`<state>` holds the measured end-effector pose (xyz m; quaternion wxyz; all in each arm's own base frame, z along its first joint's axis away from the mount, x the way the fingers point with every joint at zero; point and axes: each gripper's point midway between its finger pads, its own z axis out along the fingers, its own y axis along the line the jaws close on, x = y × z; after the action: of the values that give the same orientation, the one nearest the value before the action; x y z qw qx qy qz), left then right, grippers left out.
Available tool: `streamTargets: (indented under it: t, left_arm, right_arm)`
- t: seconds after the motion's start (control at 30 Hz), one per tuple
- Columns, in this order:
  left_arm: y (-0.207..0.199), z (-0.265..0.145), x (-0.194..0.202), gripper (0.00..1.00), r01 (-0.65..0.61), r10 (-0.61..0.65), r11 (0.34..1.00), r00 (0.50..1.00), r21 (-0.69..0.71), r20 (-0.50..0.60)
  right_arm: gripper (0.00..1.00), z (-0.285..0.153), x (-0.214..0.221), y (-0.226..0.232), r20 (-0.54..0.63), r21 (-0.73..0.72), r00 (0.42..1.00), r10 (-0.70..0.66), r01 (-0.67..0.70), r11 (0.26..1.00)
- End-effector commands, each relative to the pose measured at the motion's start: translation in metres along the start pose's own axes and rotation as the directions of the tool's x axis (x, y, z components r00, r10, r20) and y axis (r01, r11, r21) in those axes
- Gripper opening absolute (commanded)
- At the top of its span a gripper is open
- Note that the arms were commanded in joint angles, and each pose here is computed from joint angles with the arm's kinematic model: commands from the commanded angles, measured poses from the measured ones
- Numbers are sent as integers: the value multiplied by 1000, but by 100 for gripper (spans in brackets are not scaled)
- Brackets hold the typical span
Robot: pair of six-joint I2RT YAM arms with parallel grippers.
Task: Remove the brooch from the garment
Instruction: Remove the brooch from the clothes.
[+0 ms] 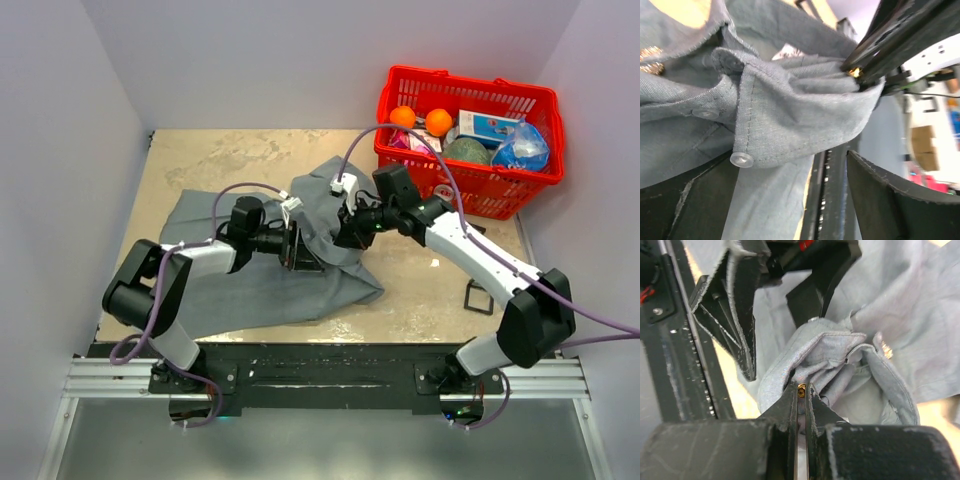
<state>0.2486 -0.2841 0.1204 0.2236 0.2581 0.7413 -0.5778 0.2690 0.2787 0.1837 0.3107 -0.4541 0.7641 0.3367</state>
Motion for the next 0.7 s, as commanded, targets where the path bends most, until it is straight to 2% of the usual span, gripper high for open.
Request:
streamTargets:
  t: [0.0, 0.07, 0.1, 0.13, 0.17, 0.23, 0.37, 0.4, 0.5, 0.67]
  left_arm:
    - [-25, 6, -16, 92, 40, -44, 987, 999, 156, 24]
    - [-32, 6, -20, 93, 95, -101, 977, 995, 191, 24]
    - [-38, 6, -26, 94, 49, -61, 974, 997, 221, 51]
    - [-41, 6, -29, 94, 50, -67, 970, 996, 237, 61]
    - [-44, 5, -32, 100, 52, -72, 967, 995, 250, 71]
    - [-47, 6, -36, 100, 84, -109, 961, 991, 264, 82]
    - [-12, 22, -32, 100, 193, -201, 971, 979, 142, 38]
    - [1, 26, -25, 100, 219, -220, 972, 976, 84, -2]
    - [13, 32, -21, 99, 230, -229, 973, 973, 30, -32]
    - [12, 36, -14, 94, 237, -235, 971, 970, 24, -53]
  right_arm:
    - [0, -4, -9, -6, 42, 69, 993, -112, 109, 992]
    - [0, -1, -4, -11, 21, 110, 991, -132, 129, 985]
    - [0, 0, -3, -12, 15, 126, 990, -141, 138, 982]
    - [0, 0, -3, -15, 16, 146, 989, -149, 145, 979]
    - [0, 1, 1, -16, 1, 166, 988, -154, 152, 974]
    - [0, 2, 1, -12, -4, 180, 984, -180, 178, 967]
    - [0, 10, 5, 18, -3, 169, 972, -237, 234, 958]
    - [0, 9, 4, 20, 7, 188, 975, -220, 215, 958]
    - [0, 9, 3, 17, 26, 245, 985, -170, 159, 957]
    - [0, 15, 3, 4, 36, 312, 996, -82, 67, 948]
